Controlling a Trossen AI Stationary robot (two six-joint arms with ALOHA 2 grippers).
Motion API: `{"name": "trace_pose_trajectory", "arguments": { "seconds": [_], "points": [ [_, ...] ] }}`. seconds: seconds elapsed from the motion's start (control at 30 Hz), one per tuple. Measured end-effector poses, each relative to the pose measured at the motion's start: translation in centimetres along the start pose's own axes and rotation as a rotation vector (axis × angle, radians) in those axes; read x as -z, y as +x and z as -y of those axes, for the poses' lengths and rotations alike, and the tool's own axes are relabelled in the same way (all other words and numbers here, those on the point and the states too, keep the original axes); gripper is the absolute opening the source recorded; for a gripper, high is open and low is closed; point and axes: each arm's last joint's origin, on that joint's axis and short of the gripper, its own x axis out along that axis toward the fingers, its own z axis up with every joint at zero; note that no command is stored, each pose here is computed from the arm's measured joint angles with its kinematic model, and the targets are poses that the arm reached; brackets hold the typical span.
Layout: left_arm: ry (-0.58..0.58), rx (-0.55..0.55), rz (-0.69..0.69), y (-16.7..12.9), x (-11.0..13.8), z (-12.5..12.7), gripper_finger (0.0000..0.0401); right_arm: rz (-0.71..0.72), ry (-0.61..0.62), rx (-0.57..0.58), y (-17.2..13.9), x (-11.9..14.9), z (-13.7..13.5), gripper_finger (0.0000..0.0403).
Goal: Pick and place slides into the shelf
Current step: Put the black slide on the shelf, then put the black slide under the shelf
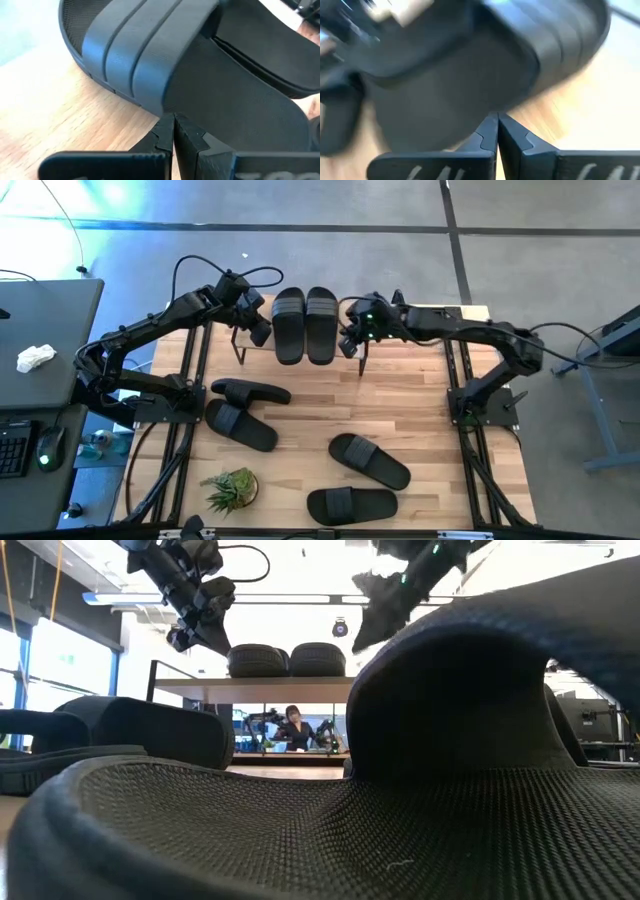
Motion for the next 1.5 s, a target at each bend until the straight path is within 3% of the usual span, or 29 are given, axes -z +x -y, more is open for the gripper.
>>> {"name": "trace_pose_trajectory", "arguments": {
  "seconds": [0.33,1.0,1.5],
  "points": [
    [-0.013,-0.008,-0.047,2.2,-0.2,-0.4,0.0001,-0.031,-0.057,0.013,1.5,0.1,0.7,0.0],
    [-0.001,-0.031,0.012,2.2,-0.7,-0.5,0.0001,-0.096,-0.088,-0.032,2.6,0.8,0.7,0.0],
    [0.001,-0.038,0.007,-0.4,-2.4,0.2,0.0,-0.041,-0.076,0.026,-2.7,0.1,0.7,0.0]
  ]
}}
